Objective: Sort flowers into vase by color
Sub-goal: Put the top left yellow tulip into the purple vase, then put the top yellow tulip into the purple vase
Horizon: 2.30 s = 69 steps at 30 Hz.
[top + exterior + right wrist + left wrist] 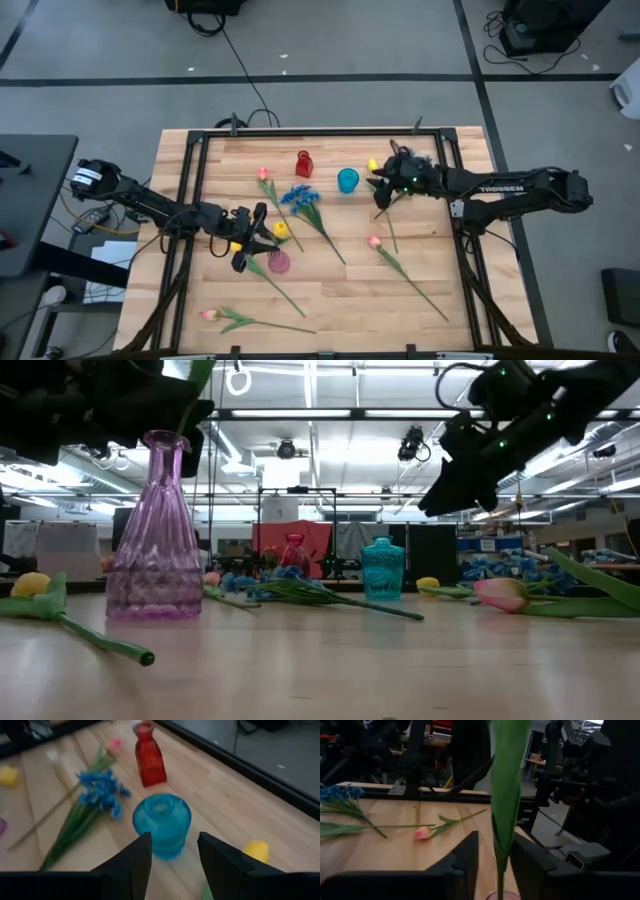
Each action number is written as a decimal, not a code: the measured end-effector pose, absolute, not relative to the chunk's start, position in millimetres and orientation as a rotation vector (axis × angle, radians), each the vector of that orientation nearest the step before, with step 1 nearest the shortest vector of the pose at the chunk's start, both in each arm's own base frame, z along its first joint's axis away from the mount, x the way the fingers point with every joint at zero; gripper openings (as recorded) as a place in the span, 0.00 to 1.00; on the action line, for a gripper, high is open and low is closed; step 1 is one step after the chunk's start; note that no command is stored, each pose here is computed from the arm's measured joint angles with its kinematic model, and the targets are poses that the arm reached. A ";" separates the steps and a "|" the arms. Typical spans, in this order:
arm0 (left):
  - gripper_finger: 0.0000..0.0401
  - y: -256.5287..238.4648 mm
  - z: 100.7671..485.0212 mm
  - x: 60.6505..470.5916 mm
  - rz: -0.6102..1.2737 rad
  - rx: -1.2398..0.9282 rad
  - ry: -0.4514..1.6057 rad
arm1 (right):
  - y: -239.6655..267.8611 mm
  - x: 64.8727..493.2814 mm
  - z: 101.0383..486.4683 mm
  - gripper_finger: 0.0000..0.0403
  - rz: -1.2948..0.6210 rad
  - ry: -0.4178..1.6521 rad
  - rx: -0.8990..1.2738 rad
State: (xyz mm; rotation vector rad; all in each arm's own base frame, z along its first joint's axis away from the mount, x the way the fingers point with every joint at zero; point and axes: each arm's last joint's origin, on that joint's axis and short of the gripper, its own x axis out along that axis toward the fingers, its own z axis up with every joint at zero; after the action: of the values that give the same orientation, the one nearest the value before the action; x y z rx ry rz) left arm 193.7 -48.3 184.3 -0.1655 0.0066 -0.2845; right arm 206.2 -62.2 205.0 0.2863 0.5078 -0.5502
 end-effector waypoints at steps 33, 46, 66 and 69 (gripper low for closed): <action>0.40 -7.0 203.7 148.5 0.447 -0.153 0.046 | -36.2 233.2 155.1 0.43 -0.834 1.204 0.475; 0.40 -6.8 203.7 148.5 0.451 -0.156 0.046 | -57.3 249.5 135.2 0.32 -0.813 1.339 0.482; 0.40 5.2 236.0 153.6 0.497 -0.168 0.058 | -65.7 219.0 233.5 0.03 -0.920 0.810 0.270; 0.40 14.8 235.7 155.6 0.491 -0.165 0.063 | -71.8 230.3 261.1 0.04 -0.810 0.564 0.184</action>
State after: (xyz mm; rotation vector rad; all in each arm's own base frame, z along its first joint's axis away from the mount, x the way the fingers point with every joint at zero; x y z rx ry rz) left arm 155.6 14.8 235.7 -0.1645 0.0634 0.4908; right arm 230.3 -71.8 261.1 0.1835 0.5636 -0.8103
